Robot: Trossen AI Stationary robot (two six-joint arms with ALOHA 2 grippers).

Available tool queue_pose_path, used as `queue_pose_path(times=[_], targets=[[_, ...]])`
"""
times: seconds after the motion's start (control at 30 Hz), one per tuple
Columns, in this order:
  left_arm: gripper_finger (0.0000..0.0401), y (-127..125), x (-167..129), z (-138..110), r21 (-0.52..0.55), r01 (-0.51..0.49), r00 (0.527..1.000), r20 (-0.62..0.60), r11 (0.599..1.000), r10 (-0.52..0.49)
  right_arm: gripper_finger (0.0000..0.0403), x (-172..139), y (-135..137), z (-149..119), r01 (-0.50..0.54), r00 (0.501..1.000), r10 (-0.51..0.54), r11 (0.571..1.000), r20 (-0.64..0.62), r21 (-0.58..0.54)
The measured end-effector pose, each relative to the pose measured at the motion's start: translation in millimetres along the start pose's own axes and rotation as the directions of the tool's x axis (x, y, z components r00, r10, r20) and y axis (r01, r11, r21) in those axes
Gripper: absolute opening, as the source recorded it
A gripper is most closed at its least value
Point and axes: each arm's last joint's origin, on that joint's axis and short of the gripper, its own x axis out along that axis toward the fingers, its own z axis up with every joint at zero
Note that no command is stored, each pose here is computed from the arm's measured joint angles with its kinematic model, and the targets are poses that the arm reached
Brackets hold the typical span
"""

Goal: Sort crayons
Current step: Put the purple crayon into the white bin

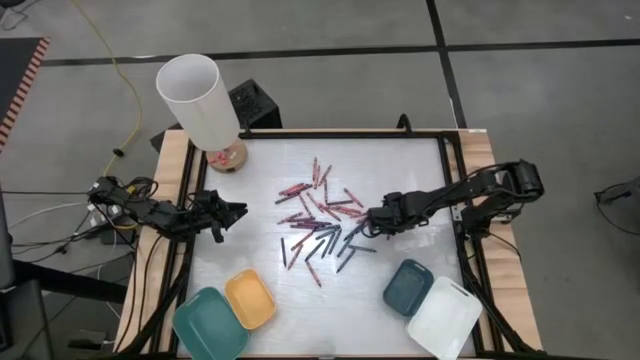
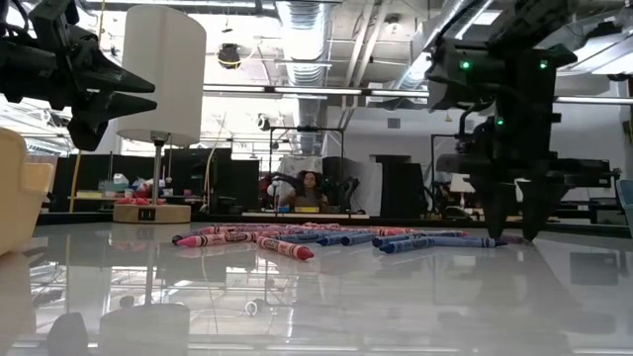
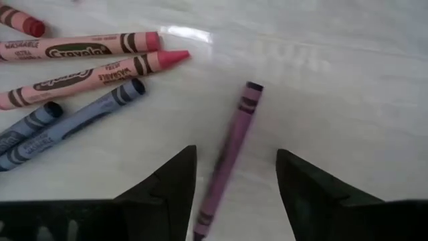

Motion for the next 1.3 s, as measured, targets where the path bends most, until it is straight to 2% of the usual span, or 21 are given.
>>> queue_pose_path(times=[0.2,0.3,0.6,0.8,1.0,1.17,1.3], targets=[[0.0108,0.1,0.0,-0.1,0.001,-0.001,1.000,0.000,1.000,0.001,0.0204,-0.3,0.2,-1.3,0.000,1.000,0.000,1.000,-0.006,-0.018],[0.0108,0.1,0.0,-0.1,0.001,-0.001,1.000,0.000,1.000,0.001,0.0188,-0.1,-0.8,-1.6,0.012,1.000,-0.012,1.000,-0.014,-0.023],[0.0108,0.1,0.0,-0.1,0.000,-0.001,1.000,-0.001,1.000,0.001,0.0073,-0.1,-2.3,-2.4,0.027,0.999,-0.028,0.999,-0.028,-0.045],[0.0108,0.1,0.0,-0.2,0.000,-0.001,1.000,-0.001,1.000,0.001,0.0011,0.0,-2.6,-2.6,0.029,0.999,-0.031,0.998,-0.032,-0.063],[0.0108,0.1,0.0,-0.2,0.000,-0.001,1.000,-0.001,1.000,0.001,0.0006,-1.7,-2.0,-2.3,0.021,0.999,-0.024,0.994,-0.028,-0.105],[0.0108,0.1,0.0,-0.2,0.000,-0.001,1.000,-0.001,1.000,0.001,0.0002,-15.1,9.7,-1.5,-0.027,0.999,0.021,0.977,-0.031,-0.210],[0.0108,0.1,0.0,-0.2,0.000,-0.001,1.000,-0.002,1.000,0.001,0.0001,-35.1,21.4,-4.5,-0.053,0.998,0.043,0.942,-0.037,-0.333]])
